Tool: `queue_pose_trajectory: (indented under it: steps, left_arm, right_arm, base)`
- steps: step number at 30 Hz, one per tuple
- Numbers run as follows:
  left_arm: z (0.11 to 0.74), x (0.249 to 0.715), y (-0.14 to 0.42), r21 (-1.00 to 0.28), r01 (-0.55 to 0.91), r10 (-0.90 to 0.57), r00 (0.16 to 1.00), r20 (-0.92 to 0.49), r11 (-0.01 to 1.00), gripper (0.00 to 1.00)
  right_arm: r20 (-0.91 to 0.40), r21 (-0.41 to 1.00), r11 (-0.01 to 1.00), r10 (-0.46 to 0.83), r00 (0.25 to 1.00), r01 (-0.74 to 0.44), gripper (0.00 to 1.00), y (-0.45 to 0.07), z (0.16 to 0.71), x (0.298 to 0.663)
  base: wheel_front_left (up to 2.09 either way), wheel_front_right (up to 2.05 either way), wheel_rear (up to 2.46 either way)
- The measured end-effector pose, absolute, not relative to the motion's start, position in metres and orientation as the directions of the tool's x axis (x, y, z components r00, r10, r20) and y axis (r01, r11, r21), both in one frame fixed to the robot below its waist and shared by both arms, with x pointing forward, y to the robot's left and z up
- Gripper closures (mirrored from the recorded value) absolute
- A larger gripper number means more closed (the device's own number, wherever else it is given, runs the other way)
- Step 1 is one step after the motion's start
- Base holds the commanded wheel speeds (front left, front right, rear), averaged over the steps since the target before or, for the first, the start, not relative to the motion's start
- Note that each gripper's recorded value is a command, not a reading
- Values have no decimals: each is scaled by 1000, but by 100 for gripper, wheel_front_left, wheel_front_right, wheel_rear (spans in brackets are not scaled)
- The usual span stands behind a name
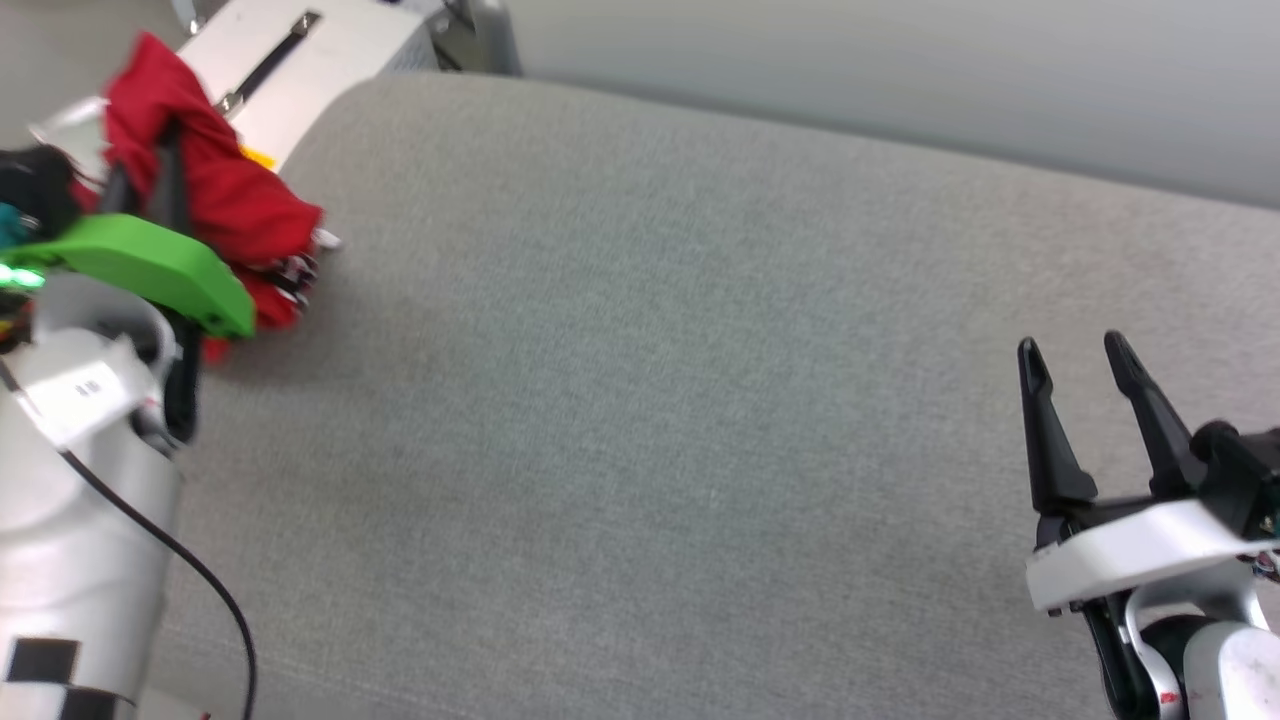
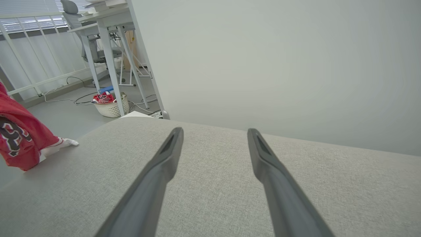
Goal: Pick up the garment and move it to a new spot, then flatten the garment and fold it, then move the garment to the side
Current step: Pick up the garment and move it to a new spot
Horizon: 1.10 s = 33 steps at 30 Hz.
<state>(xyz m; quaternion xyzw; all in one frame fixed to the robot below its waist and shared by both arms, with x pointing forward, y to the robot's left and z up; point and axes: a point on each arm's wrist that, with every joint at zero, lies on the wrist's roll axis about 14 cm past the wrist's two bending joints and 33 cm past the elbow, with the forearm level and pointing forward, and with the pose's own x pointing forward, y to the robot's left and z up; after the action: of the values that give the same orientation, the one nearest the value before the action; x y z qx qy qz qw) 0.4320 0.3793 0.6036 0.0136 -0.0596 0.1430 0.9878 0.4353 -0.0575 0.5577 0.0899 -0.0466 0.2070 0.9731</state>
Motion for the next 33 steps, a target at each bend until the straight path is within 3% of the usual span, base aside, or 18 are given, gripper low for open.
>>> queue_pose_trajectory:
  steps: [6, 13, 21, 22, 29, 33]
  left_arm:
    - [608, 436, 307, -38, -115, 119, 980, 156, 993, 100]
    - [609, 448, 170, -98, 222, -203, 964, 174, 970, 100]
    - [592, 426, 1, -171, 607, -591, 795, 137, 776, 100]
    - [572, 416, -32, -212, 667, -664, 741, 97, 714, 100]
    - [472, 412, -35, -285, 628, -679, 720, -139, 724, 100]
    - [427, 399, -39, -312, 636, -706, 666, -240, 706, 100]
  right_arm:
    - [150, 138, 926, 330, 932, -350, 0, -86, 572, 413]
    - [163, 128, 966, 203, 966, -225, 0, -135, 581, 391]
    - [171, 125, 989, 54, 984, -76, 0, -186, 586, 369]
    - [152, 129, 991, 18, 988, -38, 0, -198, 579, 367]
    - [67, 127, 992, -23, 997, 14, 0, -211, 549, 378]
    - [30, 127, 992, -11, 999, 7, 0, -208, 533, 394]
  base:
    - [0, 0, 0]
    - [0, 0, 0]
    - [0, 0, 0]
    - [0, 0, 0]
    - [0, 0, 0]
    - [0, 0, 0]
